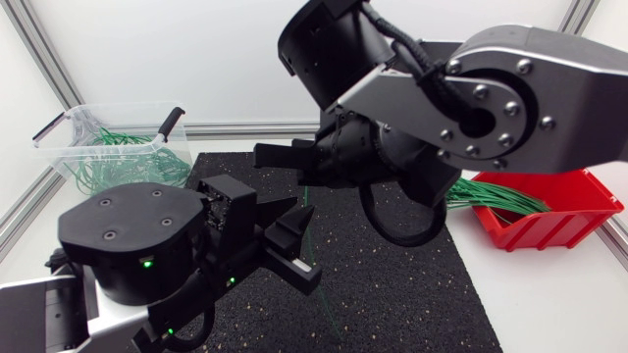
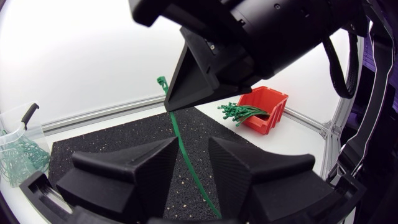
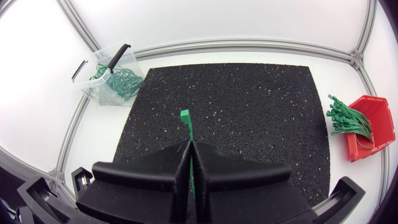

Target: Take a green cable tie from the red box, thread the tail through the head to close it, then place it in the transparent bin on the left.

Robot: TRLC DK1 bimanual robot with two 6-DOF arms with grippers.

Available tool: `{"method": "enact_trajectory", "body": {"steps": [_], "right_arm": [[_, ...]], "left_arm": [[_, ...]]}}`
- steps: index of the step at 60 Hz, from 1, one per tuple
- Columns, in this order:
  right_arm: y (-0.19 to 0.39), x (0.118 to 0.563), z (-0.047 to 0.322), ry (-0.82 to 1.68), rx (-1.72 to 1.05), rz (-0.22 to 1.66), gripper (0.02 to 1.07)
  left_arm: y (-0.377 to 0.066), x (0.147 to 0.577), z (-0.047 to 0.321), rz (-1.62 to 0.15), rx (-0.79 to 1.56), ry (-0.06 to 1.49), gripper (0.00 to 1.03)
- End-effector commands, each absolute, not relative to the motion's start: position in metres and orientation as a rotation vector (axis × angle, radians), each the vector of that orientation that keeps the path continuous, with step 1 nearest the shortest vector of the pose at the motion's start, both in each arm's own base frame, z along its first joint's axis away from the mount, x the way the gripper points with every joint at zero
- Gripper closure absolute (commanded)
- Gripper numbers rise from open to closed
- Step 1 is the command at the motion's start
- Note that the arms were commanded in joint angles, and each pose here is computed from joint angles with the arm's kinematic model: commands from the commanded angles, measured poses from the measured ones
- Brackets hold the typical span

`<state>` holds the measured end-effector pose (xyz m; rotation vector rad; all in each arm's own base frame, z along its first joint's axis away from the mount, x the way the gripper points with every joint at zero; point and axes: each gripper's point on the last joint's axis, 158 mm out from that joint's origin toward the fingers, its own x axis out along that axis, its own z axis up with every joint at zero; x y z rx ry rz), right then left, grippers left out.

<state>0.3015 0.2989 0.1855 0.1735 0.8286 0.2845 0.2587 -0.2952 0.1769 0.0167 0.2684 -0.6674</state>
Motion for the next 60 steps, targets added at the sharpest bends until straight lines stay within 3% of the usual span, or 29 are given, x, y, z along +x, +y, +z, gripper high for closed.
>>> {"method": "enact_trajectory", "body": {"steps": [1, 7, 19, 33, 48, 53, 60], "right_arm": [[0.303, 0.298, 0.190, 0.831, 0.196, 0.276, 1.01], [0.302, 0.297, 0.192, 0.829, 0.197, 0.278, 1.01], [0.302, 0.295, 0.191, 0.831, 0.191, 0.282, 1.01], [0.307, 0.291, 0.186, 0.842, 0.176, 0.297, 1.01], [0.310, 0.284, 0.188, 0.847, 0.168, 0.312, 1.01], [0.310, 0.283, 0.188, 0.849, 0.167, 0.311, 1.01], [0.309, 0.281, 0.188, 0.854, 0.165, 0.311, 1.01]], "left_arm": [[-0.289, 0.259, 0.161, -0.658, 0.062, 0.279, 0.85], [-0.290, 0.259, 0.161, -0.660, 0.072, 0.272, 0.94], [-0.292, 0.262, 0.157, -0.658, 0.084, 0.278, 0.94], [-0.293, 0.265, 0.157, -0.652, 0.085, 0.279, 0.81], [-0.292, 0.273, 0.157, -0.635, 0.083, 0.282, 0.80], [-0.292, 0.274, 0.157, -0.632, 0.084, 0.284, 0.81], [-0.292, 0.274, 0.158, -0.632, 0.082, 0.276, 0.89]]}}
